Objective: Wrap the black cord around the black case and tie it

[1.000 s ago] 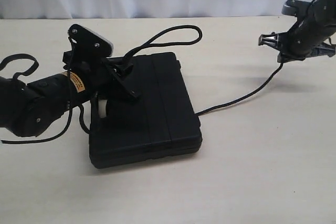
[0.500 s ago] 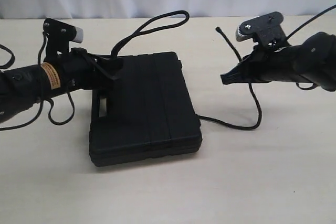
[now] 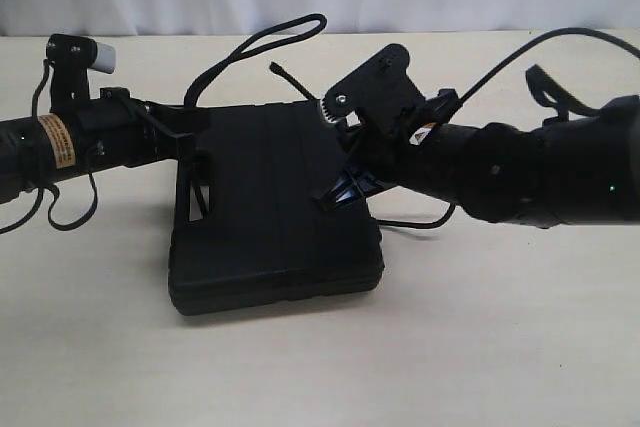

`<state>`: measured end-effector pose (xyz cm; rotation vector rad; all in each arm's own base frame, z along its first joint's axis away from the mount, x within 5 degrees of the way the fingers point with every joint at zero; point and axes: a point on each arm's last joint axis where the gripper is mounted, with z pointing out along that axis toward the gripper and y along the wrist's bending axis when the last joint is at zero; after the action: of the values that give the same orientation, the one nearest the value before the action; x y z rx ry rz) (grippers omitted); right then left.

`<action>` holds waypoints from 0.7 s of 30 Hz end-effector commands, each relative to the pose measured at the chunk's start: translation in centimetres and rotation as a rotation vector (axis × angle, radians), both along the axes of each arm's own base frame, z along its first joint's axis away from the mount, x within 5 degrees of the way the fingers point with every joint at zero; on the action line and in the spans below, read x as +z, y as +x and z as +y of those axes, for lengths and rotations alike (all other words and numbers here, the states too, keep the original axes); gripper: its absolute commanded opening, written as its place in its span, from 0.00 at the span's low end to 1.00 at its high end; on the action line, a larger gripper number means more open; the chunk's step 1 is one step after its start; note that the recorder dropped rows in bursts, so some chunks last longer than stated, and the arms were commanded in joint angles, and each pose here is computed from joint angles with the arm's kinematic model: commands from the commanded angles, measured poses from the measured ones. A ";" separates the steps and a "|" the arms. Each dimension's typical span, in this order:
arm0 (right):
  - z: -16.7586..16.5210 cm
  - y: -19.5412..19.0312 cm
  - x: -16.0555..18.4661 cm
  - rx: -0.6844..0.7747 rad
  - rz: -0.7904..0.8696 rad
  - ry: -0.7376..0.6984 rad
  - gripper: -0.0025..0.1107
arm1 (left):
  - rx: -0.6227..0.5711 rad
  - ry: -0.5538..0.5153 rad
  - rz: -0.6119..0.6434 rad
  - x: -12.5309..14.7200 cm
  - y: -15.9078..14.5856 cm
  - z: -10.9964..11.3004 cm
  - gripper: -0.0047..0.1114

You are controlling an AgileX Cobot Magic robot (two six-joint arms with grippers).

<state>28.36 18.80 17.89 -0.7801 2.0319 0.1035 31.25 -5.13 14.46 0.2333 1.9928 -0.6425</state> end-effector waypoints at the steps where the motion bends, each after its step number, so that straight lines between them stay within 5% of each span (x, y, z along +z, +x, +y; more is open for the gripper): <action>1: 0.4 -0.1 0.8 -0.021 -0.061 0.044 0.06 | 0.005 -0.031 -0.025 0.5 0.2 0.1 0.04; 21: 0.5 0.6 -0.7 -0.108 -0.041 0.105 0.06 | -0.058 -0.067 -0.053 0.9 -0.1 -0.5 0.04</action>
<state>28.76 19.29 17.48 -0.6326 2.0131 0.1327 31.00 -5.62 14.71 0.2860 1.9644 -0.6994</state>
